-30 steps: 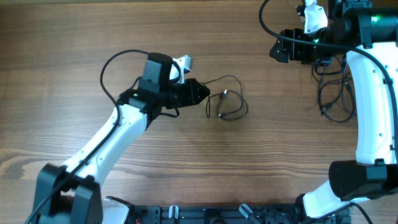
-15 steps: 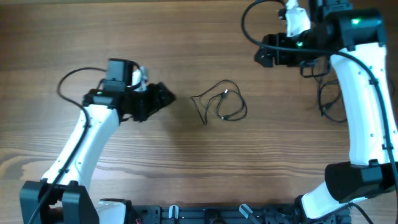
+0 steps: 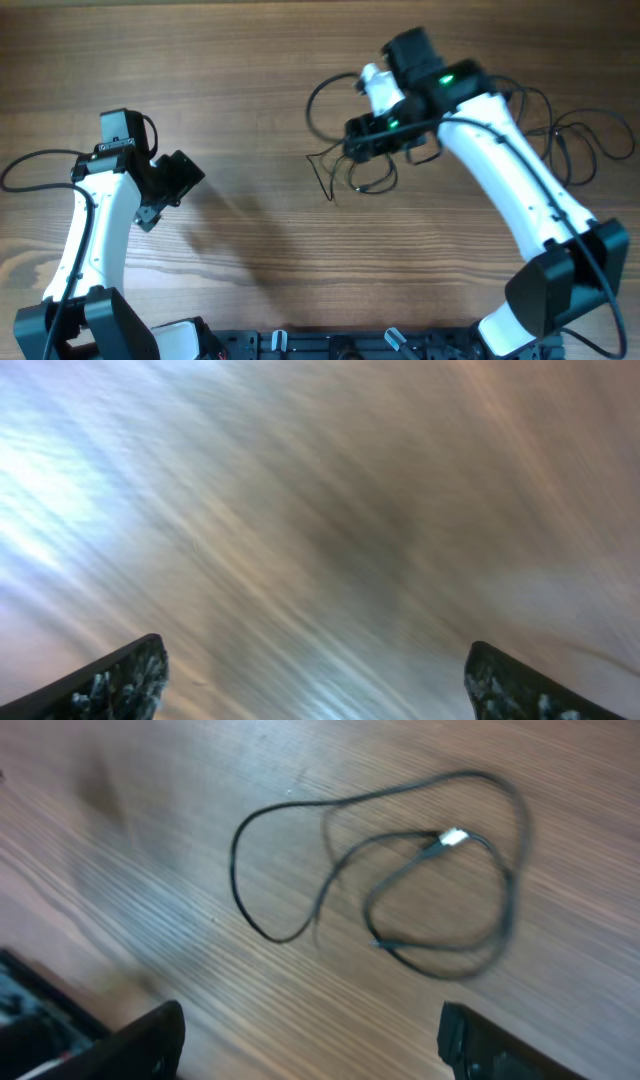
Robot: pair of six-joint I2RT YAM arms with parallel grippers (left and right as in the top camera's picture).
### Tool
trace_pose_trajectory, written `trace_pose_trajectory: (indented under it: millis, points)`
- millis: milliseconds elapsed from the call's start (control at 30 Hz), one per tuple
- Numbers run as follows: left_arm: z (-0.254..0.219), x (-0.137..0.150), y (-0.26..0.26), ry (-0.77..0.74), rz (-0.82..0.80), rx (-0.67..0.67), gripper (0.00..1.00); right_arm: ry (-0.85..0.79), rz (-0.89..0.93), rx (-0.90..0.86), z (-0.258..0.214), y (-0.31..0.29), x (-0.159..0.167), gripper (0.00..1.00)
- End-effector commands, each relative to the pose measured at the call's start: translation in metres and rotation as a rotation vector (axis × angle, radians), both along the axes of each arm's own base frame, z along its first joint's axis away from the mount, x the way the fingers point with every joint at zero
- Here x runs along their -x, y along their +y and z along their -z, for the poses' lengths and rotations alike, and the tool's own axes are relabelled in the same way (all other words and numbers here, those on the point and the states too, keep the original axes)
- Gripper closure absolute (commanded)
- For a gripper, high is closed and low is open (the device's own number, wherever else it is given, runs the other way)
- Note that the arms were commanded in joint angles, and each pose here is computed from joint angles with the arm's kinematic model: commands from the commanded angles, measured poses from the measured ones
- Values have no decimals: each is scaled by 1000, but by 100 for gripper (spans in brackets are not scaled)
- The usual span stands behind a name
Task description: Untangle cables
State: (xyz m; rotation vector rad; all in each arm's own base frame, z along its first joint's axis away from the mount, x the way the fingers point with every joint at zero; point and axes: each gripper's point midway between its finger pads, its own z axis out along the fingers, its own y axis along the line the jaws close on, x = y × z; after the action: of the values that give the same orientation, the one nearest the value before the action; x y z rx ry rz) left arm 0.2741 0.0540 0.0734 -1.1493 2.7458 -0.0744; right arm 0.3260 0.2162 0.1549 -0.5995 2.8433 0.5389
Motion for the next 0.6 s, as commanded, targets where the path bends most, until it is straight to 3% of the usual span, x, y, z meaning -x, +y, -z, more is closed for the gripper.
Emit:
trace_pose_trajectory:
  millis: [0,167,267,567]
  points:
    - [-4,13,33,58,-36,-206,0,-15,-34,85,36,14,12,19]
    - [-5,16,30,77,-8,-243,0,-106,-86,71,64,45,17,22]
    - [-5,14,24,73,13,-240,0,-177,-105,79,77,57,17,29]
    - [-5,12,17,70,40,-241,0,-240,22,60,111,61,17,46]
